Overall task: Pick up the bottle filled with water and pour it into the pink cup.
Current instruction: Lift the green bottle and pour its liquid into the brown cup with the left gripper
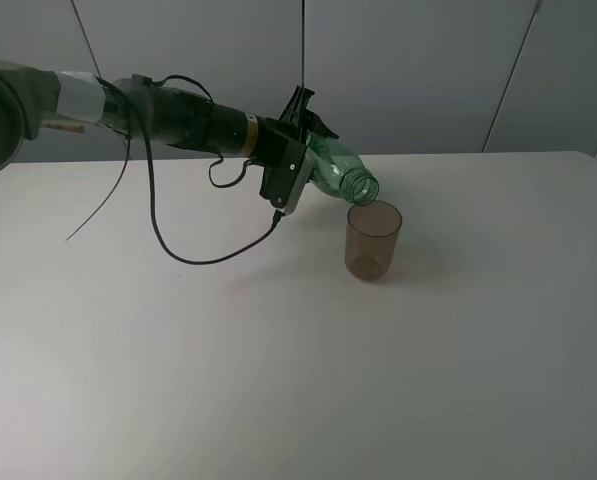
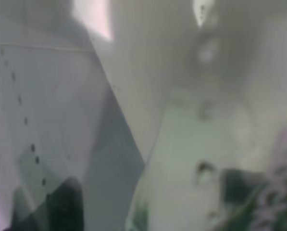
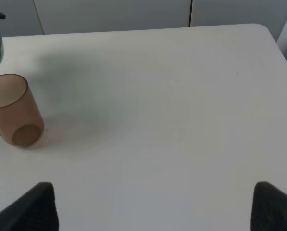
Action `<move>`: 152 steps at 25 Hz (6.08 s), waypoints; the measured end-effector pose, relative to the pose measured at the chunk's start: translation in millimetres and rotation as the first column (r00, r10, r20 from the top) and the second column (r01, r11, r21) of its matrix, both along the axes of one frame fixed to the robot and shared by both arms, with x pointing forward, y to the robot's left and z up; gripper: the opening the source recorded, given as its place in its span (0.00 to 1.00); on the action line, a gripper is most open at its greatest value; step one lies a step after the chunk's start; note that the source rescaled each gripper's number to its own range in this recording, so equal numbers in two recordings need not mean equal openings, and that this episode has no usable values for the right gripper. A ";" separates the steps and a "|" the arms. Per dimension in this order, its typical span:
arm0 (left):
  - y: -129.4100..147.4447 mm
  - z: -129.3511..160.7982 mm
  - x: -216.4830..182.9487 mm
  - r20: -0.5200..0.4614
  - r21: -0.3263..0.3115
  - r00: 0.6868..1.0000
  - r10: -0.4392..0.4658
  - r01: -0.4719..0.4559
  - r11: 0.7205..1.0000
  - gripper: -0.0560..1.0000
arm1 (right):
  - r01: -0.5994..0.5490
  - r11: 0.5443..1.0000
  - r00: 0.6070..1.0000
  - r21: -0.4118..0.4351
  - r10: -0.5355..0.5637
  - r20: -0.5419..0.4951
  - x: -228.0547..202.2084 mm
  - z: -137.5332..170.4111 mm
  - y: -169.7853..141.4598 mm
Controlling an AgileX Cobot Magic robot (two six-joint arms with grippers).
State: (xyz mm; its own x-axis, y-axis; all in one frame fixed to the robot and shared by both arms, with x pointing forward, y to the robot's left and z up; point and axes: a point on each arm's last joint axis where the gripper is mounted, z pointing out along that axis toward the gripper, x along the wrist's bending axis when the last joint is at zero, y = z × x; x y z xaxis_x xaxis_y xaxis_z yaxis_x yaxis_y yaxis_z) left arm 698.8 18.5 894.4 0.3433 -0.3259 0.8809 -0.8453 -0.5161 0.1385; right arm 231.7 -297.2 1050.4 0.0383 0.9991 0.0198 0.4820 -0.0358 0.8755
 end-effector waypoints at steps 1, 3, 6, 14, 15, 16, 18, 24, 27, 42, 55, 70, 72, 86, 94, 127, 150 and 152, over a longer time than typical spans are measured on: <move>-0.6 0.6 0.4 0.011 0.005 1.000 0.000 0.000 1.000 0.06 | 0.000 1.000 1.000 0.000 0.000 0.000 0.0 0.0 0.0; -1.1 2.9 1.7 0.028 0.011 1.000 0.000 0.000 1.000 0.06 | 0.000 1.000 1.000 0.000 0.000 0.000 0.0 0.0 0.0; -5.0 5.7 1.3 0.047 0.019 0.999 -0.008 0.007 1.000 0.06 | 0.000 1.000 1.000 0.000 0.000 0.000 0.0 0.0 0.0; -8.3 7.8 1.1 0.098 0.066 0.994 -0.038 0.032 0.997 0.06 | 0.000 1.000 1.000 0.000 0.000 0.000 0.0 0.0 0.0; -8.4 8.0 1.2 0.103 0.072 0.994 -0.043 0.036 0.997 0.06 | 0.000 1.000 1.000 0.000 0.000 0.000 0.0 0.0 0.0; -8.4 8.5 1.4 0.109 0.075 0.993 -0.046 0.038 0.996 0.06 | 0.000 1.000 1.000 0.000 0.000 0.000 0.0 0.0 0.0; -9.6 10.6 1.9 0.119 0.078 0.992 -0.049 0.040 0.996 0.06 | 0.000 1.000 1.000 0.000 0.000 0.000 0.0 0.0 0.0; -13.5 15.1 2.1 0.143 0.083 0.988 -0.060 0.049 0.995 0.06 | 0.000 1.000 1.000 0.000 0.000 0.000 0.0 0.0 0.0; -16.1 17.0 1.5 0.153 0.084 0.986 -0.066 0.053 0.995 0.06 | 0.000 1.000 1.000 0.000 0.000 0.000 0.0 0.0 0.0; -22.4 28.0 1.1 0.228 0.135 0.969 -0.095 0.065 0.989 0.06 | 0.000 1.000 1.000 0.000 0.000 0.000 0.0 0.0 0.0; -22.4 46.5 2.4 0.265 0.119 0.961 -0.082 0.052 0.991 0.06 | 0.000 1.000 1.000 0.000 0.000 0.000 0.0 0.0 0.0; -22.6 48.8 2.7 0.282 0.125 0.955 -0.091 0.057 0.991 0.06 | 0.000 1.000 1.000 0.000 0.000 0.000 0.0 0.0 0.0; -22.6 48.8 2.7 0.287 0.129 0.953 -0.094 0.059 0.990 0.06 | 0.000 1.000 1.000 0.000 0.000 0.000 0.0 0.0 0.0; -23.1 51.8 3.7 0.328 0.150 0.937 -0.118 0.072 0.986 0.06 | 0.000 1.000 1.000 0.000 0.000 0.000 0.0 0.0 0.0; -23.5 56.0 4.4 0.360 0.163 0.923 -0.134 0.080 0.983 0.06 | 0.000 1.000 1.000 0.000 0.000 0.000 0.0 0.0 0.0; -24.0 67.9 2.0 0.436 0.203 0.879 -0.193 0.113 0.973 0.06 | 0.000 1.000 1.000 0.000 0.000 0.000 0.0 0.0 0.0; -33.8 75.3 -5.2 0.525 0.277 0.805 -0.276 0.145 0.950 0.06 | 0.000 1.000 1.000 0.000 0.000 0.000 0.0 0.0 0.0; -33.7 76.2 -5.3 0.530 0.280 0.801 -0.279 0.146 0.949 0.06 | 0.000 1.000 1.000 0.000 0.000 0.000 0.0 0.0 0.0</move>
State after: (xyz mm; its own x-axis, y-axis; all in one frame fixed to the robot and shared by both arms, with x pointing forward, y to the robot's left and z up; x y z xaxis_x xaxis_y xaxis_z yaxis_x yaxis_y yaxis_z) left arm 693.4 -15.3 970.6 -0.2845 -0.5345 0.7958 -0.8325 -0.2740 -0.4816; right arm 231.7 -297.2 1050.4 0.0383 0.9991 0.0198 0.4820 -0.0358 0.8755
